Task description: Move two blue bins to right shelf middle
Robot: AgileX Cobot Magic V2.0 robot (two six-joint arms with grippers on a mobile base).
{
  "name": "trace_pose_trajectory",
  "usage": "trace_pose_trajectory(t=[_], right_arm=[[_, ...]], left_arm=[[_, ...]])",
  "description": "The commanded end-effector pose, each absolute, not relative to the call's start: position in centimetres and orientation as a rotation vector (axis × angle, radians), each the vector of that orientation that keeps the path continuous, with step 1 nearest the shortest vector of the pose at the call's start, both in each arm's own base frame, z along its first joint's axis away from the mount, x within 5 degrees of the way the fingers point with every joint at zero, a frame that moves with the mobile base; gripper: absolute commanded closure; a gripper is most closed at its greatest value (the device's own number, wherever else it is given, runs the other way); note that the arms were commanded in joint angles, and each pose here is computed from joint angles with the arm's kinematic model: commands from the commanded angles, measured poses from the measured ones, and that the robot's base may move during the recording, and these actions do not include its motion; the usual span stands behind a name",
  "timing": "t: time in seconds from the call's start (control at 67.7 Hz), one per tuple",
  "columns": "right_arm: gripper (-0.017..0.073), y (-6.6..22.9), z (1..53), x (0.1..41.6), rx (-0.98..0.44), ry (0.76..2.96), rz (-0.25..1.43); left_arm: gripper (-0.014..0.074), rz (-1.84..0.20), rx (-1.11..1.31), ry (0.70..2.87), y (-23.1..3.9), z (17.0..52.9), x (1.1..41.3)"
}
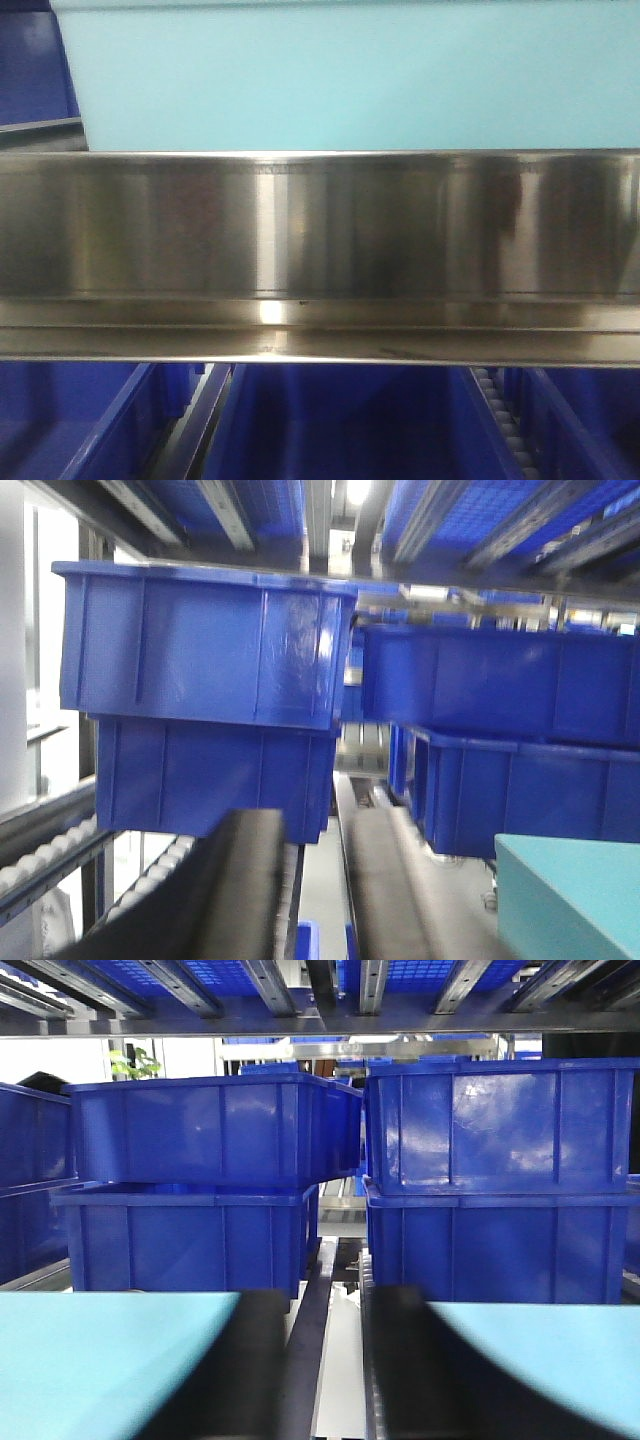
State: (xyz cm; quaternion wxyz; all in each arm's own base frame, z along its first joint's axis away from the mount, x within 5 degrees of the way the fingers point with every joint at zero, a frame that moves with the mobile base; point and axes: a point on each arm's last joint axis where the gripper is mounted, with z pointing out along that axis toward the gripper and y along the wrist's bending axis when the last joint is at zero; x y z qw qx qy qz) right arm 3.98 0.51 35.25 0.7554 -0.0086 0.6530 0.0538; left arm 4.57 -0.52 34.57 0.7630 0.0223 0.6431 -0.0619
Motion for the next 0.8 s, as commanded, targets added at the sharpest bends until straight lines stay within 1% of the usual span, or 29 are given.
trace_pose_trajectory(t=[0.0, 0.059, 0.118, 0.192, 0.236, 0.413, 0.605, 0.783], right_arm=[[0.0183, 0.6, 36.2, 4.9, -0.026, 1.451, 0.112], [0.0059, 0.6, 36.5, 5.7, -0.025, 1.477, 0.111], [-0.0017, 0.7, 36.6, 6.6, -0.025, 1.509, 0.111], [-0.0009, 0.7, 36.7, 7.7, -0.024, 1.54, 0.11], [-0.0009, 0.7, 36.8, 8.1, -0.023, 1.549, 0.11], [-0.0009, 1.2, 38.1, 10.0, -0.054, 1.602, 0.138], [-0.0009, 3.0, 40.9, 12.6, -0.17, 1.73, 0.226], [-0.0009, 4.6, 42.7, 15.9, -0.257, 1.954, 0.254]], left_arm=[[0.0291, -0.126, 0.05, 1.422, -0.6, 36.1, 5.4], [0.0194, -0.135, 0.059, 1.438, -0.8, 36.8, 6.2], [0.0135, -0.15, 0.073, 1.441, -1.0, 37.5, 6.8], [0.0076, -0.174, 0.096, 1.466, -1.4, 38.2, 7.9], [0.0062, -0.189, 0.114, 1.495, -1.7, 38.5, 8.5], [0.0067, -0.259, 0.243, 1.655, -3.7, 40.2, 11.2], [0.0067, -0.345, 0.473, 1.727, -7.8, 42.9, 14.0], [0.0067, -0.372, 0.588, 1.855, -11.5, 44.4, 17.1]])
